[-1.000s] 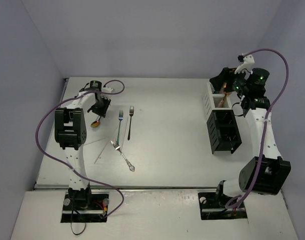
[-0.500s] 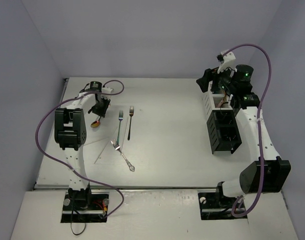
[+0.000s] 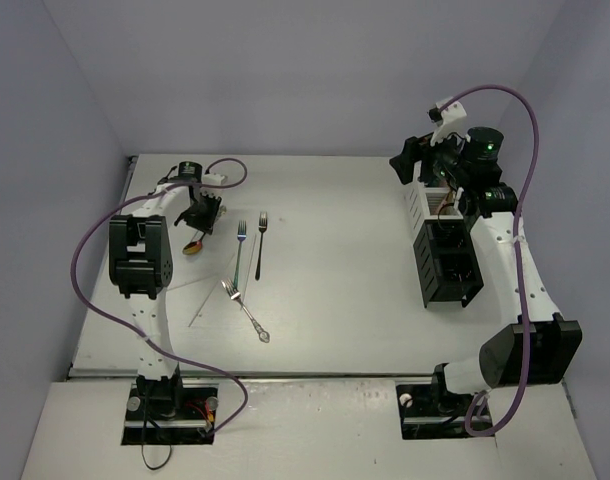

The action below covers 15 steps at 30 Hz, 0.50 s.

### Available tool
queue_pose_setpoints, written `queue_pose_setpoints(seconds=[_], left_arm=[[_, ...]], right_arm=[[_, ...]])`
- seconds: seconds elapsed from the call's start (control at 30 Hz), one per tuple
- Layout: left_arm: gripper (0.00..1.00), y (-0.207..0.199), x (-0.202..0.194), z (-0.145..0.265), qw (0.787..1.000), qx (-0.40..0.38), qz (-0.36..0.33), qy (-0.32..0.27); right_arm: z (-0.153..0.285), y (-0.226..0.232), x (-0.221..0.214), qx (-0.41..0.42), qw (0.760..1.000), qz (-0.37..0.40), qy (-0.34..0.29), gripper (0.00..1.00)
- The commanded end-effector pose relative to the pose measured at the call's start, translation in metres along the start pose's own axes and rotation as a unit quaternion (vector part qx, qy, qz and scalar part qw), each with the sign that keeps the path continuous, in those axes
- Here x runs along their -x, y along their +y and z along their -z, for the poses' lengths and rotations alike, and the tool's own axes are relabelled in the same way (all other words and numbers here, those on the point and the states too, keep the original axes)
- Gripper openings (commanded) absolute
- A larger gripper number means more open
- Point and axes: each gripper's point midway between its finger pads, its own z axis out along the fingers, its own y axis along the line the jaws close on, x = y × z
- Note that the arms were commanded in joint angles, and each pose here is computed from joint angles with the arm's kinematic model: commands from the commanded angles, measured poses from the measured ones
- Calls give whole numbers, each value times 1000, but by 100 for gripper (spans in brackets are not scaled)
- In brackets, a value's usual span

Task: Sort the eating utensils into containers

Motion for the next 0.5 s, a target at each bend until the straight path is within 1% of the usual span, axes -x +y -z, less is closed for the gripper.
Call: queue_pose_setpoints(seconds=[0.0, 0.1, 0.2, 0.27, 0.4, 0.47], left_arm=[[21, -17, -34, -11, 998, -31, 7, 56], [21, -11, -38, -11, 998, 3, -6, 66], [20, -10, -45, -16, 997, 16, -7, 75], [16, -9, -47, -17, 997, 21, -4, 77], [2, -7, -46, -12, 997, 31, -1, 74], [0, -8, -44, -5, 997, 31, 0, 68]], right_arm=[[13, 5, 50, -4, 997, 39, -65, 69], [13, 8, 52, -3, 997, 42, -66, 69], [14, 10, 54, -2, 997, 47, -67, 69], [15, 10, 55, -4, 996, 54, -69, 69], [17, 19, 57, -7, 994, 81, -69, 69], [19, 23, 58, -10, 992, 109, -68, 68]])
